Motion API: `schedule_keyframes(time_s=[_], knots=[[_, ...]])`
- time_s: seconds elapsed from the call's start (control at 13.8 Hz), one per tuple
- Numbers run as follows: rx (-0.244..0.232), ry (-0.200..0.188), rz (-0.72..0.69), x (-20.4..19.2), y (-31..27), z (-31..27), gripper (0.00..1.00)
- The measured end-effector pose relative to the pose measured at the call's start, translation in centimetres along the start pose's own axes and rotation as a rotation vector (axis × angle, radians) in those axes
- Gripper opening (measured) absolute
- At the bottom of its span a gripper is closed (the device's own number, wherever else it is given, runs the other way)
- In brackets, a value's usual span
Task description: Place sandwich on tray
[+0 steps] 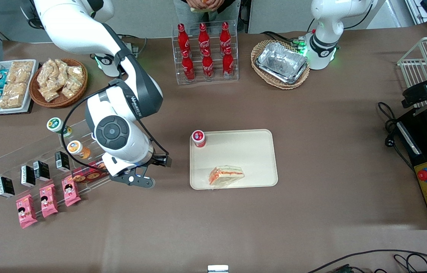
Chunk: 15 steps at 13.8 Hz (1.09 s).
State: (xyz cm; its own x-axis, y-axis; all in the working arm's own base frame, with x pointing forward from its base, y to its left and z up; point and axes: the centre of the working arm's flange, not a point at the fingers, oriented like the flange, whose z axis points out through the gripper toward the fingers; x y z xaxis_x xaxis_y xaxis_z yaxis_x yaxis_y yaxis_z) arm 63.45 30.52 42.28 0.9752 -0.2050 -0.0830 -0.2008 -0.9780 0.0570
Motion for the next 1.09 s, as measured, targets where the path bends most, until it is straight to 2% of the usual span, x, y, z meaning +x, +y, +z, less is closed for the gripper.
schedule_keyframes(time_s=[0.36, 0.58, 1.09], knots=[[0.000, 0.005, -0.188, 0.0, 1.4, -1.0, 1.00], [0.002, 0.001, -0.286, 1.9, 4.8, -1.2, 1.00], [-0.001, 0.005, -0.363, 3.2, 10.7, -2.8, 1.00]])
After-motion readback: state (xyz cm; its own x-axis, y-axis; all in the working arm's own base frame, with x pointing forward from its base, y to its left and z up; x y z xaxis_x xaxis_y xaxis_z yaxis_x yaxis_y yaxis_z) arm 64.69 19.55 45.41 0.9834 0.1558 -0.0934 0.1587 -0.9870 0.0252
